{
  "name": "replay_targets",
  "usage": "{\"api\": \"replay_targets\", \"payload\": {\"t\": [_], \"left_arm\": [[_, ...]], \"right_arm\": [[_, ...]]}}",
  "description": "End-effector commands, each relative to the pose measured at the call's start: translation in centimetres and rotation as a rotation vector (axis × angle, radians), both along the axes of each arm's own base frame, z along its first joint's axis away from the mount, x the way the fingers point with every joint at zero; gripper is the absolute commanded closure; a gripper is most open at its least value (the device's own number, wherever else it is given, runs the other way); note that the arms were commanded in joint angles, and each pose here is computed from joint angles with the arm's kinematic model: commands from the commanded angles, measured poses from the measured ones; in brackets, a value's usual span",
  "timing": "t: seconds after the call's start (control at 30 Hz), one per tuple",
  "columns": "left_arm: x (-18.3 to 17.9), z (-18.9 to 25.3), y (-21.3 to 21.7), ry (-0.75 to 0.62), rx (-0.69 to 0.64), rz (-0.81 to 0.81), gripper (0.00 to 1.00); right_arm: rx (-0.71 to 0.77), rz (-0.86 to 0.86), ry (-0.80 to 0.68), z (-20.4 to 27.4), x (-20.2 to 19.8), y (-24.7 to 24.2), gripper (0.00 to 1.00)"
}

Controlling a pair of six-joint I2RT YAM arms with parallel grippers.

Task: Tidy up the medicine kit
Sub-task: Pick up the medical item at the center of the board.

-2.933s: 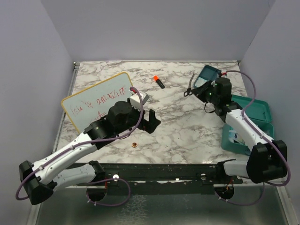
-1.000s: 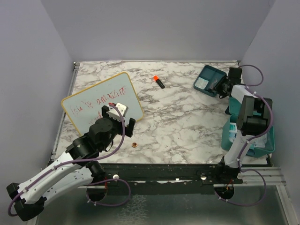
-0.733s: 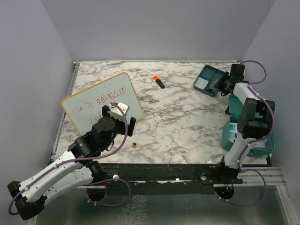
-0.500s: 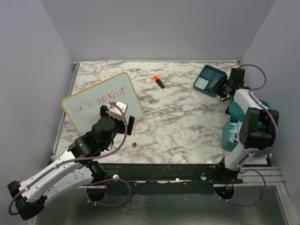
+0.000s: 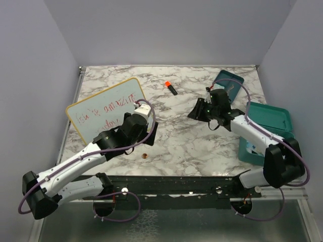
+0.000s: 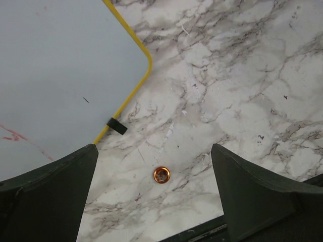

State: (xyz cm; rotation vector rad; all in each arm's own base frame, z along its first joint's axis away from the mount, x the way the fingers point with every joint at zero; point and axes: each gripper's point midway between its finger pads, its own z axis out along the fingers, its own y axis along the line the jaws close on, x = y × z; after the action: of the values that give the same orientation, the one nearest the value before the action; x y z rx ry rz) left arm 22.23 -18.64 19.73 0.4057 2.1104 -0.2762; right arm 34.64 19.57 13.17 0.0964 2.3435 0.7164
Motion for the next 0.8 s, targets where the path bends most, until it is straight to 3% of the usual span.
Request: {"api": "replay_targets", "payload": {"t": [0.0, 0.33, 0.53, 0.77], "left_arm": [[-2.5, -2.8, -1.0, 0.231, -0.025, 0.026, 0.07], [-5.2, -9.4, -2.3, 0.529, -0.013, 0.101, 0.23], [-6.4, -12.5, -0.7, 0.604, 0.092, 0.146, 0.32], [-6.4, -14.4, 0.4, 0.612, 0.136, 0.193, 0.39]], "right_arm": [[0.0, 0.003, -0.046, 0.6, -1.4, -0.5, 0.59], [-0.117, -0.049, -0.202, 3.5, -2.2, -3.8, 0.58], [-0.16, -0.127, -0.186, 3.8, -1.4, -5.0, 0.58], [-0.108, -0.146, -0.196, 2.9, -1.8, -4.7, 0.58]]}}
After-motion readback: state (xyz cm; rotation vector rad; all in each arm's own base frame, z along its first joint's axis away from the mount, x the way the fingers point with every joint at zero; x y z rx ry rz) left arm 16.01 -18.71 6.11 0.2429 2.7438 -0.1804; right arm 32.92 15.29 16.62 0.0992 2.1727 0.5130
